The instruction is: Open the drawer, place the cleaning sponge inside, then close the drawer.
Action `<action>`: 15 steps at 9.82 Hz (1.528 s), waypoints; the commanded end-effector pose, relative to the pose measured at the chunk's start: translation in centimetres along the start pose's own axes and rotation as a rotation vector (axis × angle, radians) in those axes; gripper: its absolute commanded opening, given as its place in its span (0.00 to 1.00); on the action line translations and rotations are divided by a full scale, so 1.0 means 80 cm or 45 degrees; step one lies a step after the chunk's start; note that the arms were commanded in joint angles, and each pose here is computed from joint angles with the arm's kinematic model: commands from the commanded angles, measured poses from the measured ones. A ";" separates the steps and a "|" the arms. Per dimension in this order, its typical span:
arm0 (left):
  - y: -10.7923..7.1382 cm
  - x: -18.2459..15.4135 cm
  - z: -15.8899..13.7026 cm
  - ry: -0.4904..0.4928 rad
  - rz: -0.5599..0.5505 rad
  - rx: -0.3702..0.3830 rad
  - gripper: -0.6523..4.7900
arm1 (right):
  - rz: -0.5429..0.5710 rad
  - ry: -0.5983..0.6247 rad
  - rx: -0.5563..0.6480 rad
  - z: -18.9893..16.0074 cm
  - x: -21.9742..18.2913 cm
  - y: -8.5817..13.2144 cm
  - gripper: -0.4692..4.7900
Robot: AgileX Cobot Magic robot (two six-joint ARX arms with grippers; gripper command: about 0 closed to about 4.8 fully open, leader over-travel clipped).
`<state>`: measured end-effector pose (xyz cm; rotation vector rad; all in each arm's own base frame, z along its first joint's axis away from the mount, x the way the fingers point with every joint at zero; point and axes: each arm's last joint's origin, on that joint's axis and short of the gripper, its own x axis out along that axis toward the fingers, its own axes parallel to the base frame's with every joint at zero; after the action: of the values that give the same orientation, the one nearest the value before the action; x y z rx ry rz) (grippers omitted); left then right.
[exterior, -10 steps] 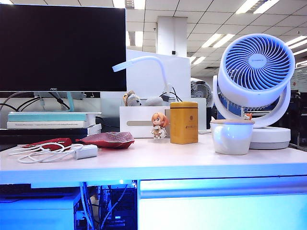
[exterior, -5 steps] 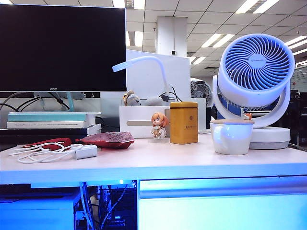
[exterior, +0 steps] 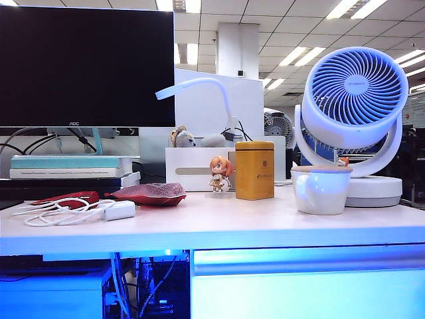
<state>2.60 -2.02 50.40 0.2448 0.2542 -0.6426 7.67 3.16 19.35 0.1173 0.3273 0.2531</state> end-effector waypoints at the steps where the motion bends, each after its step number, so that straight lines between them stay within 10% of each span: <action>1: 0.002 -0.013 -0.029 -0.043 0.057 -0.119 0.11 | 0.004 -0.009 0.005 0.002 -0.001 0.000 0.08; 3: -0.031 0.099 -0.140 -0.385 0.081 -0.128 0.11 | 0.004 -0.009 0.005 0.002 -0.001 0.000 0.08; 5: -0.033 0.109 -0.175 -0.450 0.135 -0.150 0.11 | 0.004 -0.009 0.005 0.002 -0.001 0.000 0.08; 8: -0.016 0.124 -0.273 -0.352 0.553 -0.208 0.11 | 0.005 -0.010 0.005 0.002 -0.001 0.000 0.08; 15: -0.008 0.199 -0.407 -0.126 0.652 -0.411 0.11 | 0.003 -0.010 0.005 0.002 -0.001 0.000 0.08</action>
<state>9.31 -1.77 15.24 -0.0316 0.1808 -0.1048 7.64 3.14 19.31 0.1158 0.3324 0.2525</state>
